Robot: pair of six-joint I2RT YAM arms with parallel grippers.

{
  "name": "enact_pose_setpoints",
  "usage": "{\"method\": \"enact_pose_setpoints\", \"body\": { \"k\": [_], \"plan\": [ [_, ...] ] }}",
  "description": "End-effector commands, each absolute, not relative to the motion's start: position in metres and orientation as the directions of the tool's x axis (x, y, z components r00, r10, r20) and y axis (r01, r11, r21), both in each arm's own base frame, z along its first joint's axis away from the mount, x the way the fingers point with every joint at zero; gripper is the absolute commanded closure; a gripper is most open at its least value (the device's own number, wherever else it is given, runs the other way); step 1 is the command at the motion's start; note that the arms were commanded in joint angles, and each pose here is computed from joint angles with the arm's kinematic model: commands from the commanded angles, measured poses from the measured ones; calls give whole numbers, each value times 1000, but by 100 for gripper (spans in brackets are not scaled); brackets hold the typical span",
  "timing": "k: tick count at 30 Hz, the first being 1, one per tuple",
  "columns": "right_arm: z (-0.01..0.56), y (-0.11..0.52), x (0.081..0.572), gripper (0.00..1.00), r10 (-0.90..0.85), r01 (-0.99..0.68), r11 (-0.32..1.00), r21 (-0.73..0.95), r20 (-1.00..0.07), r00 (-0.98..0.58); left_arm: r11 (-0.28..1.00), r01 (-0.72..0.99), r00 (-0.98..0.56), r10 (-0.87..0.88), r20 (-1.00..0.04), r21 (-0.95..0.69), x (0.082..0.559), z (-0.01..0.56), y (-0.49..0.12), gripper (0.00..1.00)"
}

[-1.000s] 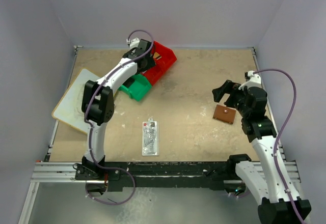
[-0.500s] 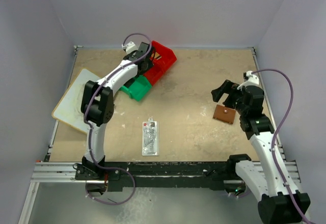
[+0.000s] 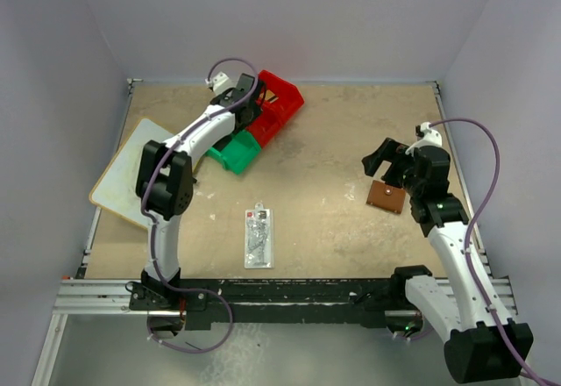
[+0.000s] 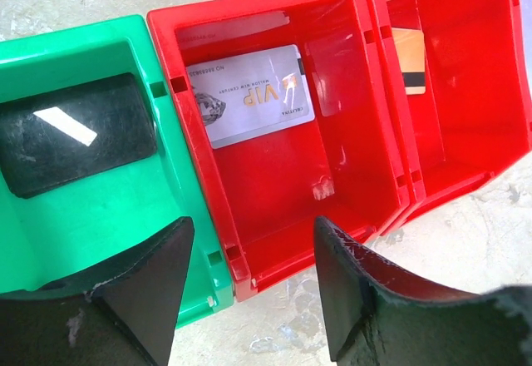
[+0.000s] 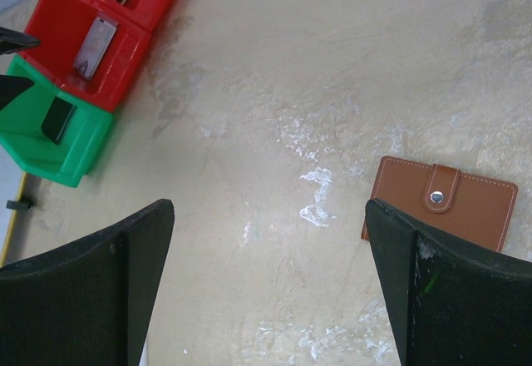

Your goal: Take the credit cards out of the card holder

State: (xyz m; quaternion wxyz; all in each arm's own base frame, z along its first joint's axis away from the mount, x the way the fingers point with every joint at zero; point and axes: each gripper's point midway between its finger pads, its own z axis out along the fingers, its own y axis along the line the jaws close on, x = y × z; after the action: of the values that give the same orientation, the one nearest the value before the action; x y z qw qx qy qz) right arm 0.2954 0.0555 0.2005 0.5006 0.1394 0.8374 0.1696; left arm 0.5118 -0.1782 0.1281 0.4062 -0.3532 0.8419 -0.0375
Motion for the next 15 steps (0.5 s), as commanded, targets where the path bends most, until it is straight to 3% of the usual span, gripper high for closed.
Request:
{"method": "enact_pose_setpoints", "body": {
  "k": [1,10,15],
  "plan": [
    [216,52,300,0,427,75,896,437,-805,-411,739,-566,-412,-638,-651,-366,513,122,-183,43],
    [203,47,301,0,425,114,900,420,-792,-438,743,-578,-413,-623,-664,-337,508,112,-176,44],
    [199,47,302,0,424,123,901,415,-788,-447,766,-552,-462,-609,-645,-328,511,97,-186,54]
  ]
}}
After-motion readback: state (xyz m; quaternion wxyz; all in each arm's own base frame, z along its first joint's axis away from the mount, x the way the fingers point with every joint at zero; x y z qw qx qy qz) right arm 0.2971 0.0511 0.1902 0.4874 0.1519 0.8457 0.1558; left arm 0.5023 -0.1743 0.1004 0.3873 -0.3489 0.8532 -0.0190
